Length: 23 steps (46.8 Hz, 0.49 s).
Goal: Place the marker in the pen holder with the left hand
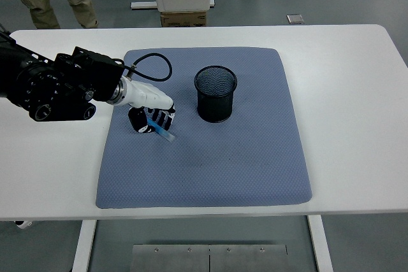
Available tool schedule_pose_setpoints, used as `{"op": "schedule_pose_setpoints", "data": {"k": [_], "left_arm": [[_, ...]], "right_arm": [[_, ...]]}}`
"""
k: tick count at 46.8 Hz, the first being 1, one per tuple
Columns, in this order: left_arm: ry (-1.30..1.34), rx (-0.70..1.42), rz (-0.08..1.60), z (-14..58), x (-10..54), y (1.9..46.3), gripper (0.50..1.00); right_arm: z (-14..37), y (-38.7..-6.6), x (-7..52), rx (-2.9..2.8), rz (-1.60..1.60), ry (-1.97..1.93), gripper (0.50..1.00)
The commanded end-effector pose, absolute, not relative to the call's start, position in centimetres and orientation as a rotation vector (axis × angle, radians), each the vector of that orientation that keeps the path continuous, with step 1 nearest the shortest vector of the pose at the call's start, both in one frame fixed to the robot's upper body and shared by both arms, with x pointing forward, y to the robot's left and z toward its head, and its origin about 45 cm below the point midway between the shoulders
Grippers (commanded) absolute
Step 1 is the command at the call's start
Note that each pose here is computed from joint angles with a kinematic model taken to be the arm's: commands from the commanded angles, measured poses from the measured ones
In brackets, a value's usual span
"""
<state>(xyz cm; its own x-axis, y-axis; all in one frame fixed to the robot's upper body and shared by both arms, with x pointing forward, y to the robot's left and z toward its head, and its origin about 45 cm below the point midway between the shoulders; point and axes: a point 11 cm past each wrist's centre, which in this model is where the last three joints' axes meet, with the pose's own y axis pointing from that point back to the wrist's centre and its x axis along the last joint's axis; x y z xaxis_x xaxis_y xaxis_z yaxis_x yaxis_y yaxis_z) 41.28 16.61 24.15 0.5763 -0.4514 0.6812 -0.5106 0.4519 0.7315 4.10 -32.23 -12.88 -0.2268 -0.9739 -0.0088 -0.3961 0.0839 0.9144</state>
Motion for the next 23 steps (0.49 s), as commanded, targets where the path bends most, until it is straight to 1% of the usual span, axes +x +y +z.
{"op": "schedule_pose_setpoints", "data": {"k": [1,23], "left_arm": [[-1.020,1.157,0.043,24.14,41.26,16.57,0.596],[-1.023,1.163,0.026,23.67,41.03,16.90,0.596]], "right_arm": [[-12.88,-32.23,4.11,1.364,-1.120,-1.708,1.000],[-12.88,-32.28,4.09,1.362,-1.119,-1.708,1.000]]}}
